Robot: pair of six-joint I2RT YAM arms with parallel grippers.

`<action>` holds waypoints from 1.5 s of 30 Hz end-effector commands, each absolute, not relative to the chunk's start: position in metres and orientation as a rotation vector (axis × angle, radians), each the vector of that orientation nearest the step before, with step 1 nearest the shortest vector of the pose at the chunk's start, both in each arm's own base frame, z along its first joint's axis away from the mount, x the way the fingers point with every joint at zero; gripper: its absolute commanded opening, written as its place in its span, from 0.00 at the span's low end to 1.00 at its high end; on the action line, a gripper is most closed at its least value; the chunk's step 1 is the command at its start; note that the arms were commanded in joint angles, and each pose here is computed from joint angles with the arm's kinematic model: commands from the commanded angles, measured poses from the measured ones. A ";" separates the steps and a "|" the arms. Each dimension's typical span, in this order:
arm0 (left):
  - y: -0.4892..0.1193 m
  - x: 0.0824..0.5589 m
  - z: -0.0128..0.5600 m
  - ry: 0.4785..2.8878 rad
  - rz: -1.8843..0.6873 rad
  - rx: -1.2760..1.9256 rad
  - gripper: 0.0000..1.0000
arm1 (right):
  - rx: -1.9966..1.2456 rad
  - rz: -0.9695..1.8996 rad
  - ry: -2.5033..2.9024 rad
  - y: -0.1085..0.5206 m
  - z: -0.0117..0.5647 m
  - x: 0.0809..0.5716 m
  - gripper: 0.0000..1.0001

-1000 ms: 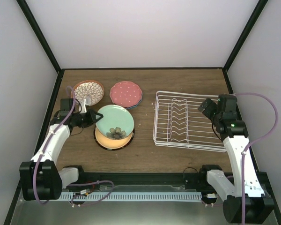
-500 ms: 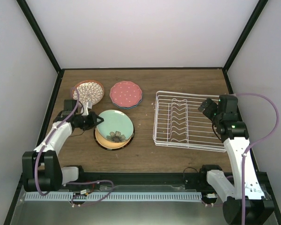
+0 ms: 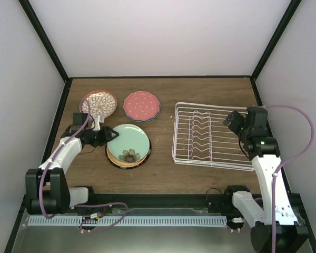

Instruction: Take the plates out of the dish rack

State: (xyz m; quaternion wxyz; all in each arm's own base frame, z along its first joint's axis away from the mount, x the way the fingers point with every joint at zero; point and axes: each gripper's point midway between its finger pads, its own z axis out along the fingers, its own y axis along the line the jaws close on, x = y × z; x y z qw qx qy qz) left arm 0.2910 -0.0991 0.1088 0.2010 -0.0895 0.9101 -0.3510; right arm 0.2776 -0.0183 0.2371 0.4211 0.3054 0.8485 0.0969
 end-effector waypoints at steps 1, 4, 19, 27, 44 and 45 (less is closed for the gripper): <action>-0.102 0.288 0.112 2.529 -0.997 -0.229 0.47 | 0.751 0.224 2.099 -0.022 0.248 0.281 1.00; -0.101 0.287 0.110 2.542 -0.980 -0.237 0.57 | 0.750 0.224 2.101 -0.022 0.247 0.280 1.00; -0.084 0.315 0.145 2.524 -0.659 -0.109 1.00 | 0.739 0.244 2.117 -0.018 0.243 0.278 1.00; -0.078 0.320 0.157 2.516 -0.545 -0.070 1.00 | 0.681 0.285 2.169 -0.008 0.238 0.280 1.00; -0.085 0.322 0.185 2.405 -0.582 0.007 1.00 | 0.545 0.455 2.221 0.021 0.230 0.292 1.00; -0.085 0.322 0.185 2.404 -0.580 0.016 1.00 | 0.543 0.454 2.222 0.021 0.229 0.292 1.00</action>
